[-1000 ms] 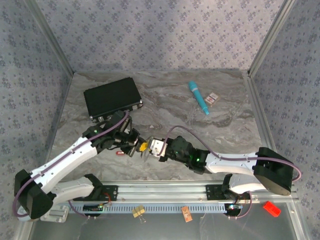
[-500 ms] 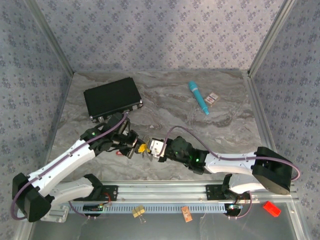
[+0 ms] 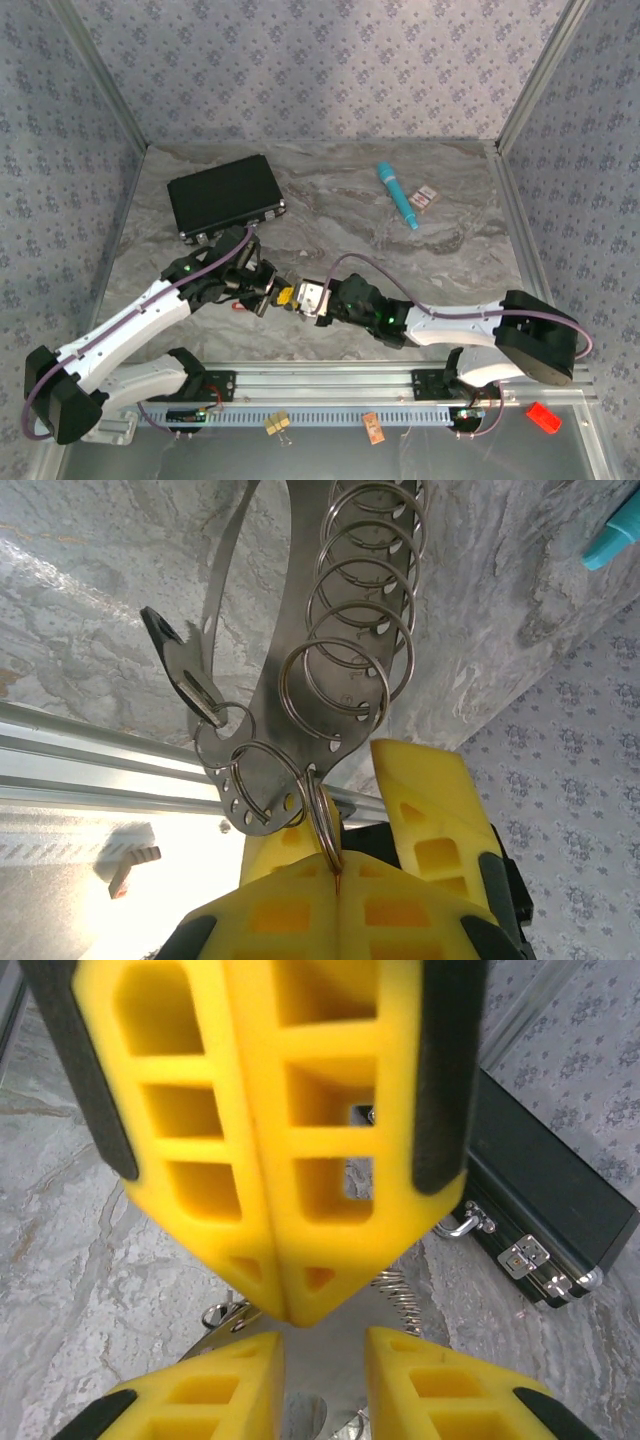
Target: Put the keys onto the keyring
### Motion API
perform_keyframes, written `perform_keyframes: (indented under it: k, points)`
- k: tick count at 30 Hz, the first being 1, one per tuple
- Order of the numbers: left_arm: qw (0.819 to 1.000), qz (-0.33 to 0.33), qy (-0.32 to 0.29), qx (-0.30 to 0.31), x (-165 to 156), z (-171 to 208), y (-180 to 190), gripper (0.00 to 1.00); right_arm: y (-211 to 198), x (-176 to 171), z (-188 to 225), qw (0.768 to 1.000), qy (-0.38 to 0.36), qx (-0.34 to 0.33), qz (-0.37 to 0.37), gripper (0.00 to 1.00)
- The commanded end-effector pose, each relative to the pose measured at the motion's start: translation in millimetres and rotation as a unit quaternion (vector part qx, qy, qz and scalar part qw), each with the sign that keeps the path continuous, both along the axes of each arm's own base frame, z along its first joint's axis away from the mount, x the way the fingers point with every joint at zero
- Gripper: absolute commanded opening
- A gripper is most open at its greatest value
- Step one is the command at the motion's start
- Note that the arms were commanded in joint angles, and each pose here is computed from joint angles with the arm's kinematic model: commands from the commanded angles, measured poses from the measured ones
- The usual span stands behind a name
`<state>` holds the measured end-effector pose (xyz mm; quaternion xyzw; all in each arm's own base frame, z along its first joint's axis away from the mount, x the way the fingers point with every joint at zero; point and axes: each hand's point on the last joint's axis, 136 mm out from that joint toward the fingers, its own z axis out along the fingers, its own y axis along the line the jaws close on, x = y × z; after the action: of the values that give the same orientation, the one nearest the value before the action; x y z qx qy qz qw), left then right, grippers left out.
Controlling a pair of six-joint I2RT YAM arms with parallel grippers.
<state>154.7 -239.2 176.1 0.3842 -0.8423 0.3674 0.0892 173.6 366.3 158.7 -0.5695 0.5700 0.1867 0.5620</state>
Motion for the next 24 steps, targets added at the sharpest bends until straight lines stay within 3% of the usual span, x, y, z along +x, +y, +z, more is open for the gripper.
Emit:
perform_keyframes:
  k: [1, 11, 24]
  points:
    - [0.998, 0.043, 0.045, -0.019, -4.8, 4.9, 0.5, 0.0, 7.0, -2.3, 10.8, 1.0, 0.004, 0.024, 0.009, 0.28]
    - [0.998, 0.042, 0.045, -0.02, -4.2, 5.8, -0.5, 0.0, 10.5, 1.7, 19.7, 0.999, 0.006, 0.047, 0.009, 0.28]
    - [0.998, 0.041, 0.045, -0.025, -3.1, 7.9, -3.3, 0.0, 14.3, 9.3, 27.5, 0.997, 0.023, 0.075, 0.018, 0.18]
